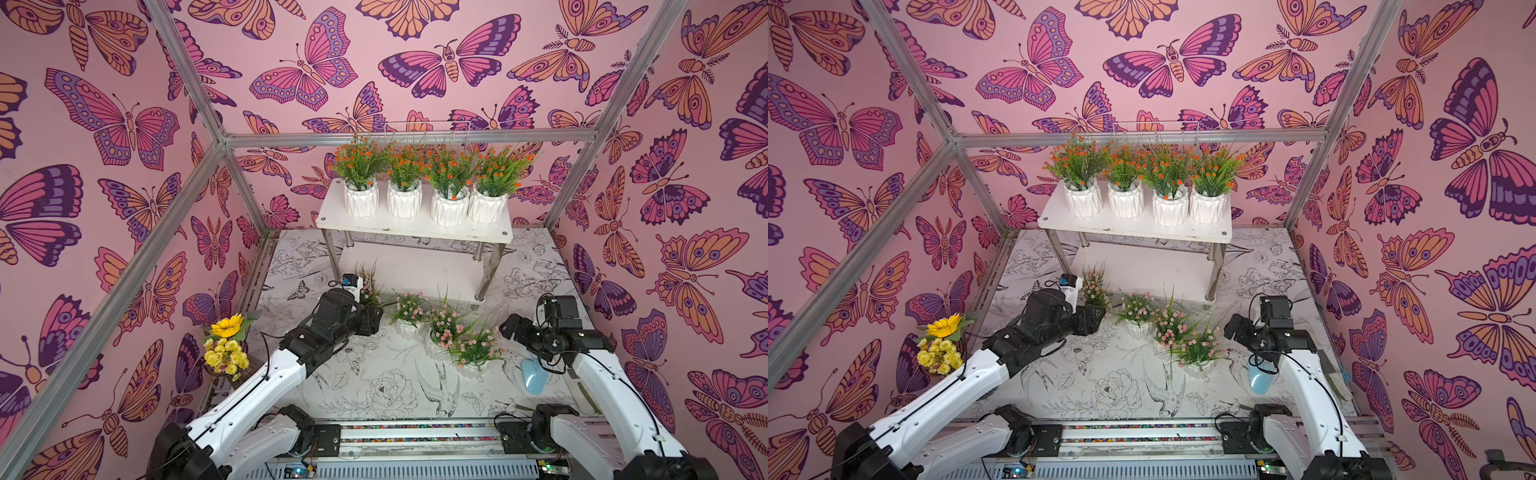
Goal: Place the baby's breath potted plants on the rack by color
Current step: Pick up the baby's breath potted plant from the center of the board.
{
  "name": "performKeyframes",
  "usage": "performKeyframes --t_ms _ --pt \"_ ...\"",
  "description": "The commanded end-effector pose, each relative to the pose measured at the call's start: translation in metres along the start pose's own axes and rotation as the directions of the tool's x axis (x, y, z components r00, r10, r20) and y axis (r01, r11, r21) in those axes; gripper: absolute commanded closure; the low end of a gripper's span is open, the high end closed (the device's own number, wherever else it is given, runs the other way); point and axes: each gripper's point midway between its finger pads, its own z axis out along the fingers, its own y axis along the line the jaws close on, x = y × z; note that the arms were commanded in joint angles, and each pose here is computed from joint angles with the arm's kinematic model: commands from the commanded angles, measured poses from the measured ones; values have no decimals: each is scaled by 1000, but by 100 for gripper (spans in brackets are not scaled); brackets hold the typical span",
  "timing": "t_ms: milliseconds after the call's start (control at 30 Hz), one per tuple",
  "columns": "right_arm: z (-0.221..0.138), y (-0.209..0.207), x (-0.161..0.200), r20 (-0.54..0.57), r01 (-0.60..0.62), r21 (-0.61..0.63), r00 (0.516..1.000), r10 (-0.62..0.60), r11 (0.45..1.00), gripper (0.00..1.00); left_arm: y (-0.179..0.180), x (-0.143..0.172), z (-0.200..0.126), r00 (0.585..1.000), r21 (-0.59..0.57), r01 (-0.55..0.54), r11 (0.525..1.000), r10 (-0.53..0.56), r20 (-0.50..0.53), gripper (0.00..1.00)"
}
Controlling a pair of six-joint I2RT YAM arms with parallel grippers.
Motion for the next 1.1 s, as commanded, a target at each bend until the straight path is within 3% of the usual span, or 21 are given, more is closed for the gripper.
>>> performKeyframes --t_ms 0,333,733,1067 --pt "8 -5 1 -3 -34 13 999 34 999 3 1 0 0 1000 -4 -21 1000 21 11 31" --pt "8 -2 29 -63 -27 -61 998 23 998 7 1 -4 2 999 -21 -34 999 34 -1 31" --pt "-13 25 35 -97 1 -183 995 -20 983 19 8 -19 3 999 -77 -27 997 30 41 31" --pt "-13 33 50 -122 83 -156 987 -102 984 29 3 -22 7 999 -59 -30 998 32 42 30"
